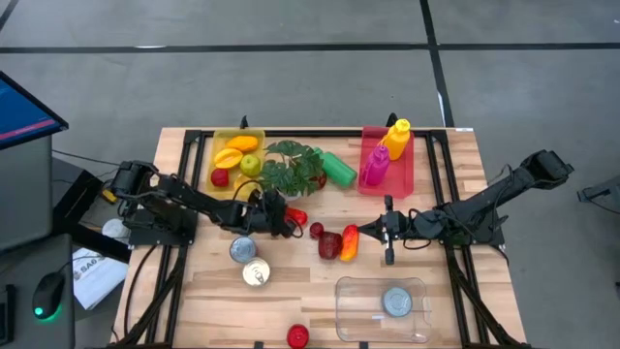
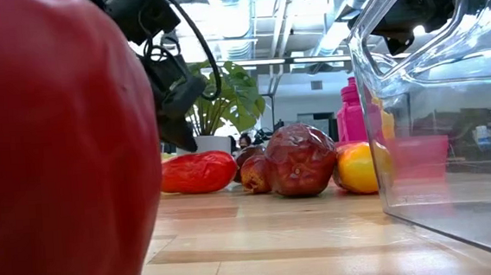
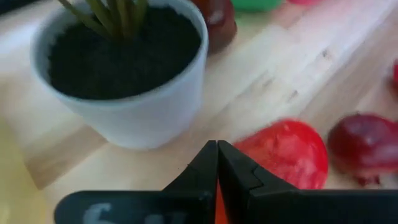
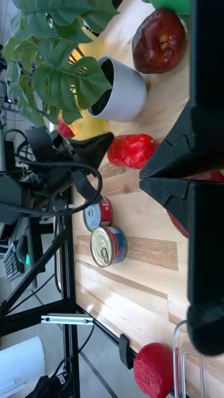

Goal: Pick & Place Food Item
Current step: Put the orange mango into the yellow bin

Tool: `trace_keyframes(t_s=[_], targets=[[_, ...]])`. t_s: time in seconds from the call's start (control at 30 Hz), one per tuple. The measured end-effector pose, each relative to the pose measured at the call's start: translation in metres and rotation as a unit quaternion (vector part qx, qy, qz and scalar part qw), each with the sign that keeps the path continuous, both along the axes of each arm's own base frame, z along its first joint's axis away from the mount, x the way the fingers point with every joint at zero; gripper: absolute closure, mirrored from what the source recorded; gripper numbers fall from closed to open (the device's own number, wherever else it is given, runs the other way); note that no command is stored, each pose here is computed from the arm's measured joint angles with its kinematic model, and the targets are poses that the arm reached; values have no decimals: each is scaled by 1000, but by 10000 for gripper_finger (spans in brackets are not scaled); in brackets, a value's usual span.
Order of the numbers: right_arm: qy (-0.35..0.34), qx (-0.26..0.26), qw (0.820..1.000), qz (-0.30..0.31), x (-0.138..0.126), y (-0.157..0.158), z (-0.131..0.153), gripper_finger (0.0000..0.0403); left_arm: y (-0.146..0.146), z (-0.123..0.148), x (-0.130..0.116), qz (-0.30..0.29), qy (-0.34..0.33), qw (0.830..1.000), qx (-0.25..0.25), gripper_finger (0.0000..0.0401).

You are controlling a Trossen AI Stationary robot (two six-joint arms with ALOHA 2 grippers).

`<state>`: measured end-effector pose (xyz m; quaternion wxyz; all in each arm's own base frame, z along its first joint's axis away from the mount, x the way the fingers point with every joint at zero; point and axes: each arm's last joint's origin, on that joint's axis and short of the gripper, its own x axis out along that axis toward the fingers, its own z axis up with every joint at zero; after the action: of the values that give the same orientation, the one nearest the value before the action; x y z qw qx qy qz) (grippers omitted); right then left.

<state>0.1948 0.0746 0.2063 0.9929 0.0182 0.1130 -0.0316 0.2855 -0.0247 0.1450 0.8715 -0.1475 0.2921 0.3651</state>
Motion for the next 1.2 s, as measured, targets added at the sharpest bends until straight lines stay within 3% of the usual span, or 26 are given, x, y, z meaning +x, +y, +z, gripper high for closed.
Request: trace_keyframes(t_s=[0.3, 0.7, 1.2], targets=[[0, 0, 1000, 0, 0, 0, 0, 403, -9, -7, -7, -1, -6, 999, -33, 401], [0, 0, 1000, 0, 0, 0, 0, 403, -39, -4, -7, -53, -34, 997, -40, 401], [0, 0, 1000, 0, 0, 0, 0, 403, -39, -1, -7, -55, -30, 998, 15, 401]])
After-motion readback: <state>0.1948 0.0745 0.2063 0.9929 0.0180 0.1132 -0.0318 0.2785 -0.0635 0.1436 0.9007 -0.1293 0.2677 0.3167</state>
